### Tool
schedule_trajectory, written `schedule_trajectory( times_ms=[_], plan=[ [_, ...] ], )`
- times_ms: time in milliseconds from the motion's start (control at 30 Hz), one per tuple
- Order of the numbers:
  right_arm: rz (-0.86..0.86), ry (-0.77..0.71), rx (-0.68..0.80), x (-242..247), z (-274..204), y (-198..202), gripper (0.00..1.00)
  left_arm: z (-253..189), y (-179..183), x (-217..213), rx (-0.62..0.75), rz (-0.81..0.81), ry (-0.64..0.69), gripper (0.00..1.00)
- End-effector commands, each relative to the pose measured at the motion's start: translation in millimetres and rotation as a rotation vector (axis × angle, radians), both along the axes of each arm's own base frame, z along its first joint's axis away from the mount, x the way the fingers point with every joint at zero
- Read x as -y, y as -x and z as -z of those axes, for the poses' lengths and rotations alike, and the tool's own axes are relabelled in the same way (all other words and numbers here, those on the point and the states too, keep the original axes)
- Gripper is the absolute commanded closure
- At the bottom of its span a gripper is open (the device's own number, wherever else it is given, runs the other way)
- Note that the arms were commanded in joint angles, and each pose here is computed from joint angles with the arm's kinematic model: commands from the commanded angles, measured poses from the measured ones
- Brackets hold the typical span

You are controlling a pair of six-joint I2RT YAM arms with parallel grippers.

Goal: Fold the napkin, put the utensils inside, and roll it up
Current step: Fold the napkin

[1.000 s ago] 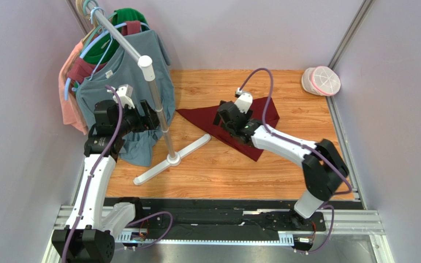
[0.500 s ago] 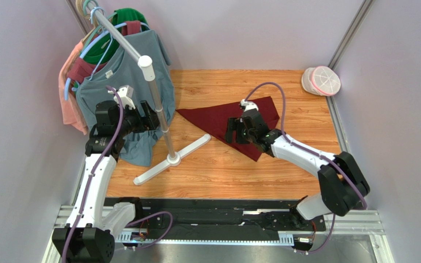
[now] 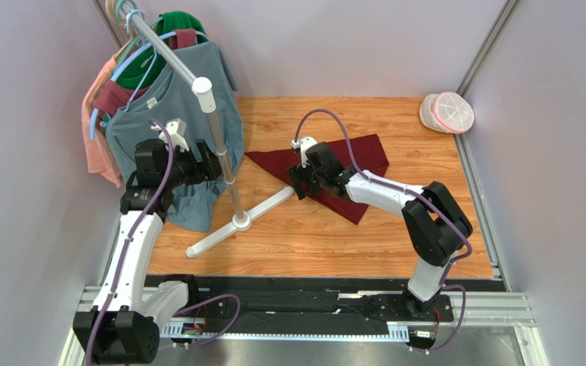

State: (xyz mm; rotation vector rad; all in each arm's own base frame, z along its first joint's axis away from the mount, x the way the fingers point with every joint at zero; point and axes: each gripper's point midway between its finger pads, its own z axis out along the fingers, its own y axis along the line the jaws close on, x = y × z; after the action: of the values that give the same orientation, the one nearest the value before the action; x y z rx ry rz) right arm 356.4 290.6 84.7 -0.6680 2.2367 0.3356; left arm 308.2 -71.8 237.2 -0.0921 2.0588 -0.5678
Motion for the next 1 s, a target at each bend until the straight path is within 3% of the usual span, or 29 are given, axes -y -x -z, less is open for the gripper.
schedule_trajectory(
  times_ms=[0,267,367,600,667,767,967],
  plan=[
    [-0.037,0.072,0.051,1,-3,-11,0.14,-3,-5,-1,0.013,-0.003,-0.006,0.11],
    [-0.067,0.126,0.018,4,20,-9,0.20,-1,-5,-1,0.004,0.001,-0.004,0.11],
    [-0.078,0.139,0.019,1,23,-13,0.28,-1,-5,-1,0.002,0.000,-0.005,0.11],
    [-0.025,0.185,0.060,9,20,-25,0.70,0,-5,-1,-0.003,-0.002,-0.005,0.11],
    [0.030,0.206,0.091,19,13,-31,0.78,-1,-5,-1,0.000,-0.002,-0.004,0.11],
    [0.103,0.247,0.128,33,7,-36,0.98,0,-5,0,-0.004,0.004,0.003,0.11],
    [0.283,0.326,0.202,67,-8,-44,1.00,0,-5,3,-0.007,0.015,0.013,0.11]
  ],
)
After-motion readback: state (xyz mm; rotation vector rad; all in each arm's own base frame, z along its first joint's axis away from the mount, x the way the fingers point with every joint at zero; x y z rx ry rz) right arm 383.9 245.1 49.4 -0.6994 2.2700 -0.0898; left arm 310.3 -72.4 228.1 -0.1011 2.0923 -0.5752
